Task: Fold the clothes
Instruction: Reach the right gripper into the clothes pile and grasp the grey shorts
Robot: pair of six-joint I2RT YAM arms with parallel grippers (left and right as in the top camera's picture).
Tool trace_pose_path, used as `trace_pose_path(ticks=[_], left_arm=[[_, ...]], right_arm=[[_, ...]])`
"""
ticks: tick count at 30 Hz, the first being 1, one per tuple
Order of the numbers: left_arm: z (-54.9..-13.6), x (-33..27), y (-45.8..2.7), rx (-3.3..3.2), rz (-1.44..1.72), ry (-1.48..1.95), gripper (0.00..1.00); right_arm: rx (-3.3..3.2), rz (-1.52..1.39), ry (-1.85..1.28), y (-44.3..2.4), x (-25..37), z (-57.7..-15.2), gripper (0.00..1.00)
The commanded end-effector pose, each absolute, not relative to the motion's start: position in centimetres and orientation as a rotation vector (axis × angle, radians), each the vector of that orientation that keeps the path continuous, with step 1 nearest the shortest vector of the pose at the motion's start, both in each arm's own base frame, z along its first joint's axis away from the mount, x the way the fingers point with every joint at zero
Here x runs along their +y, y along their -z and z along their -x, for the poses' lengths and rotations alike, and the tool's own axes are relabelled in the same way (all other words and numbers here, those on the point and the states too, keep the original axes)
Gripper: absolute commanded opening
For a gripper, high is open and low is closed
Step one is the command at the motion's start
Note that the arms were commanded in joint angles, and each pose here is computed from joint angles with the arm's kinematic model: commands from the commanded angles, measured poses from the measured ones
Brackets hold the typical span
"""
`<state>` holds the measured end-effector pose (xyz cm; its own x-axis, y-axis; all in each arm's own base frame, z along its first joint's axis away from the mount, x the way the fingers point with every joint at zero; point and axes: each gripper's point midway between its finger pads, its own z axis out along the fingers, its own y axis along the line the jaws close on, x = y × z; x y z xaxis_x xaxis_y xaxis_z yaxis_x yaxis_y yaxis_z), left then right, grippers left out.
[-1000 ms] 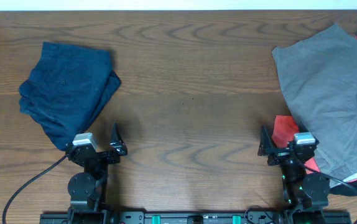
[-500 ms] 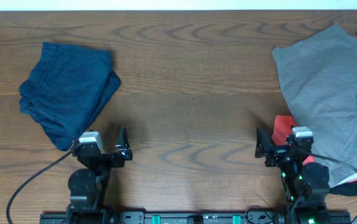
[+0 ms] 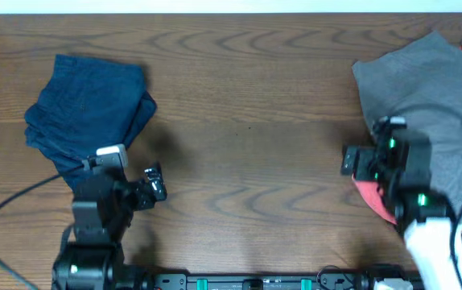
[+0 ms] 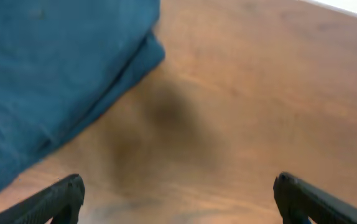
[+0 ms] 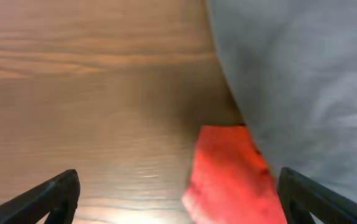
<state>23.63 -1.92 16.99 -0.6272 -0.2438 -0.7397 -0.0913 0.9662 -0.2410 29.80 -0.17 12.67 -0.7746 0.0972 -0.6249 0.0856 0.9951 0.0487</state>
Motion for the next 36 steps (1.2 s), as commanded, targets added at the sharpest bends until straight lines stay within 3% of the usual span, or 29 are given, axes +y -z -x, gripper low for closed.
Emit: trace_pose_path(ticks=[1,6,12,17,20,25,26,30,36], left_arm=[[-24.1,-2.3,-16.6,2.302,0.239,0.25,0.98],[-24.3,-2.3,-14.8,2.382,0.25,0.244,0.98],[-24.4,-2.3,-13.5,2.439,0.26,0.237,0.98],[-24.5,-2.3,-12.9,2.465,0.264,0.234,0.98],[-24.5,-2.3,-12.8,2.473,0.265,0.232,0.98],[-24.5,-2.4,-12.6,2.482,0.266,0.231,0.98],[-24.5,-2.4,-12.6,2.482,0.267,0.231,0.98],[-24.5,-2.4,-12.5,2.483,0.267,0.231,0.98],[-24.5,-2.4,-12.5,2.483,0.267,0.231,0.98]], right_arm=[[2.502,-0.136,0.038,-12.8,-1.5,-32.1,0.99],[2.548,-0.175,0.214,-10.3,-4.5,-33.6,0.98],[2.642,-0.258,0.369,-6.3,-7.7,-33.5,0.8],[2.701,-0.288,0.387,-3.4,-8.6,-33.5,0.74],[2.728,-0.329,0.429,-2.1,-9.4,-33.2,0.65],[2.747,-0.373,0.448,-0.7,-10.2,-33.0,0.62],[2.753,-0.374,0.449,-0.5,-10.2,-32.9,0.56],[2.748,-0.421,0.441,-0.4,-10.2,-32.8,0.03],[2.674,-0.467,0.394,-3.0,-10.0,-33.8,0.01]])
